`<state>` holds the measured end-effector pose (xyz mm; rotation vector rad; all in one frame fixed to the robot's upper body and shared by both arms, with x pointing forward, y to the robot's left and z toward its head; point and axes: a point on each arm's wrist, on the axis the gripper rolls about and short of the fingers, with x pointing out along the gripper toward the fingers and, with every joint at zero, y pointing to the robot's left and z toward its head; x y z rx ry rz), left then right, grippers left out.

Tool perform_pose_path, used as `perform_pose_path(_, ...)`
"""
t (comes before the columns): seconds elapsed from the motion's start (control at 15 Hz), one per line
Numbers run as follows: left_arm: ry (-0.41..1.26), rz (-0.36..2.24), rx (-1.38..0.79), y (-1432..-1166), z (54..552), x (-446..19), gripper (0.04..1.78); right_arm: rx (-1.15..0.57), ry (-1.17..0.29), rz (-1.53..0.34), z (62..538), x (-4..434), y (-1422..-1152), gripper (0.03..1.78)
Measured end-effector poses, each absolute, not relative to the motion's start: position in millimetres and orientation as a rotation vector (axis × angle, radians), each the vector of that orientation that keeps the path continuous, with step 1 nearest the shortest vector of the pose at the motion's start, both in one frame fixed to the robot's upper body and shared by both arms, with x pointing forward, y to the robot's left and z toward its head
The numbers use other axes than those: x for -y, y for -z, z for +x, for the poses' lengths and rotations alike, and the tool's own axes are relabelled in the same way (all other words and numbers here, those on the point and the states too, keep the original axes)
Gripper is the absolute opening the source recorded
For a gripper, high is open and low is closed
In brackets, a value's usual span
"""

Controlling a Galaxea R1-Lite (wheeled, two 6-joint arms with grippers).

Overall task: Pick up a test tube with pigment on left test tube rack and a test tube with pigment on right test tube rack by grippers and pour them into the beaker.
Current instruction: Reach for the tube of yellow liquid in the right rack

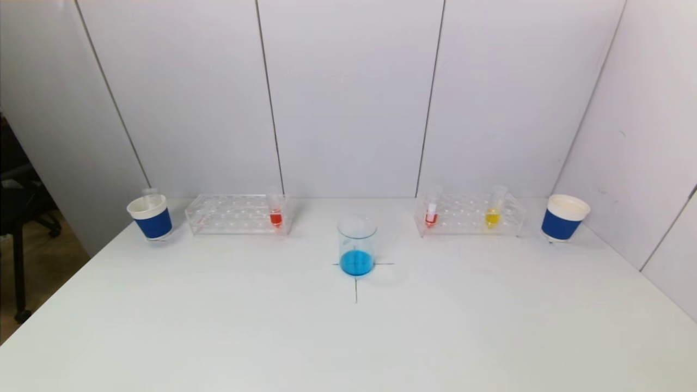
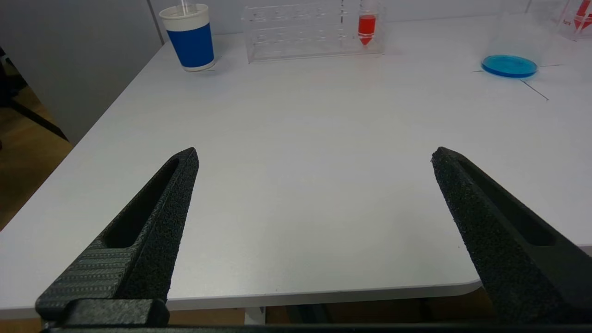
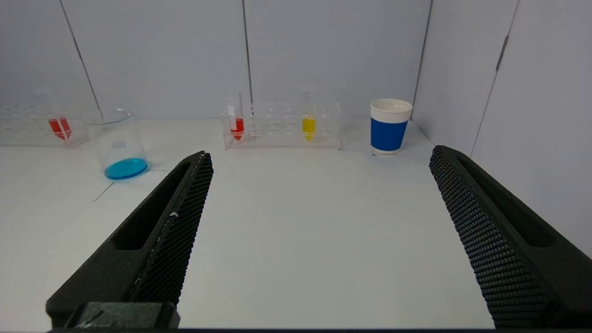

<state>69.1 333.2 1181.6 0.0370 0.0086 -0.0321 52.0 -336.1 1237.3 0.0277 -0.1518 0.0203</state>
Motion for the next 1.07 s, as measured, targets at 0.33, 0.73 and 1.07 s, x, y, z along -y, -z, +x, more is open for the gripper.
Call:
perform_pose_path(0.33,0.032,0.037,-0.009,-1182,69,-333,1.76,0.159,-0.021,0.026,54,336,-1262,1.71)
perform_pose_path(0.73,0.032,0.037,-0.009,-1182,69,-333,1.76,0.143,-0.023,0.014,70,336,-1294,1.71)
perform_pose_path(1.07,0.032,0.036,-0.009,-1182,69,-333,1.76,0.139,-0.023,-0.009,106,336,-1317,1.71)
